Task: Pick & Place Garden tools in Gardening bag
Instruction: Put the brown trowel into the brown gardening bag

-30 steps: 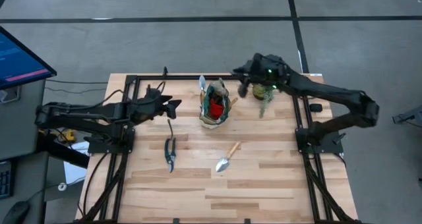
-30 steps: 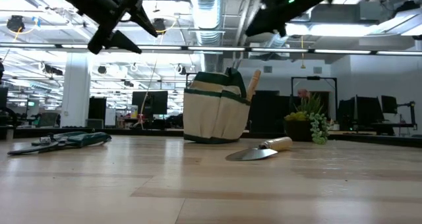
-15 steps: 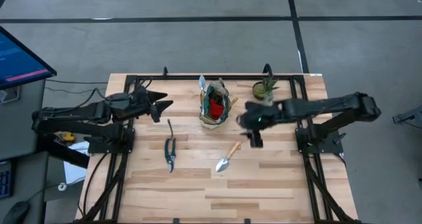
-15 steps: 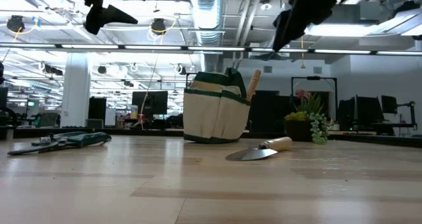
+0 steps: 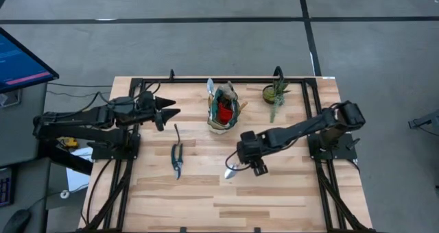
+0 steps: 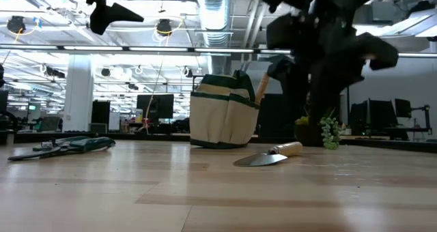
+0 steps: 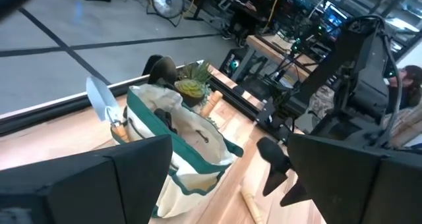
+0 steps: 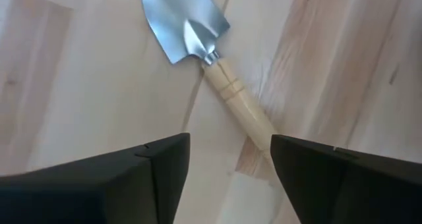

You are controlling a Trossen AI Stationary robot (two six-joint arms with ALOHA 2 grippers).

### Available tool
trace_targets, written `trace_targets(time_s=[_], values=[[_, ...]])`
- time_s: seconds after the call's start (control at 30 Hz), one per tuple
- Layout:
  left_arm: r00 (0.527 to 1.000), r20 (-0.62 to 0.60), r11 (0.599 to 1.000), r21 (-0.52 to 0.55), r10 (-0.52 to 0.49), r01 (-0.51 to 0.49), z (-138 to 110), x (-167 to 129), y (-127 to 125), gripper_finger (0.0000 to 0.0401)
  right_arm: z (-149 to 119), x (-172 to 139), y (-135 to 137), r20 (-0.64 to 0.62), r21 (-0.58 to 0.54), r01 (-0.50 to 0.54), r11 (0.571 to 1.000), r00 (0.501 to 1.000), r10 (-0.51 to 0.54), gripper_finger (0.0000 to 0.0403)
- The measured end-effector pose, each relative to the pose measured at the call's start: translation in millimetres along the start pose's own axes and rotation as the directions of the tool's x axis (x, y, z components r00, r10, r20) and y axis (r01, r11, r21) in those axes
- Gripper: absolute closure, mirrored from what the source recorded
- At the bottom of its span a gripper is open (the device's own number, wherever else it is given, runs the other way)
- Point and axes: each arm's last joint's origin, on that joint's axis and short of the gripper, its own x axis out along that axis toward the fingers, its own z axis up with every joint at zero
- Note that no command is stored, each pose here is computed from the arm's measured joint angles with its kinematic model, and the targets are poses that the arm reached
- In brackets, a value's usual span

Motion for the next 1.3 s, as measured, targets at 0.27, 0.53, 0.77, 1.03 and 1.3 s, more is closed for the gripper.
trace_targets(time_s=[0.27,0.53,0.77,1.03,1.3], values=[[1.0,-0.006,1.0,0.023,-0.011,0.011,0,0,0,0.0107,0,9,-4,-0.031,0.052,0.063,0.997,0.998,-0.061,0.0206],[1.0,-0.004,1.0,0.019,-0.012,0.012,0,0,0,0.0107,-21,0,-33,-0.162,0.677,0.13,0.724,0.987,-0.026,0.0208],[1.0,0.003,1.0,0.017,-0.015,0.015,1,0,-1,0.0107,-14,-4,-32,-0.045,0.984,0.025,0.179,0.993,0.105,0.0207],[1.0,0.009,1.0,0.016,-0.018,0.018,1,0,-1,0.0107,-6,5,-19,-0.044,0.995,0.044,-0.093,0.999,0.0,0.0213],[1.0,0.01,1.0,0.016,-0.018,0.018,1,0,-1,0.0107,-9,7,-24,-0.083,0.963,0.057,-0.262,0.992,-0.09,0.0217]])
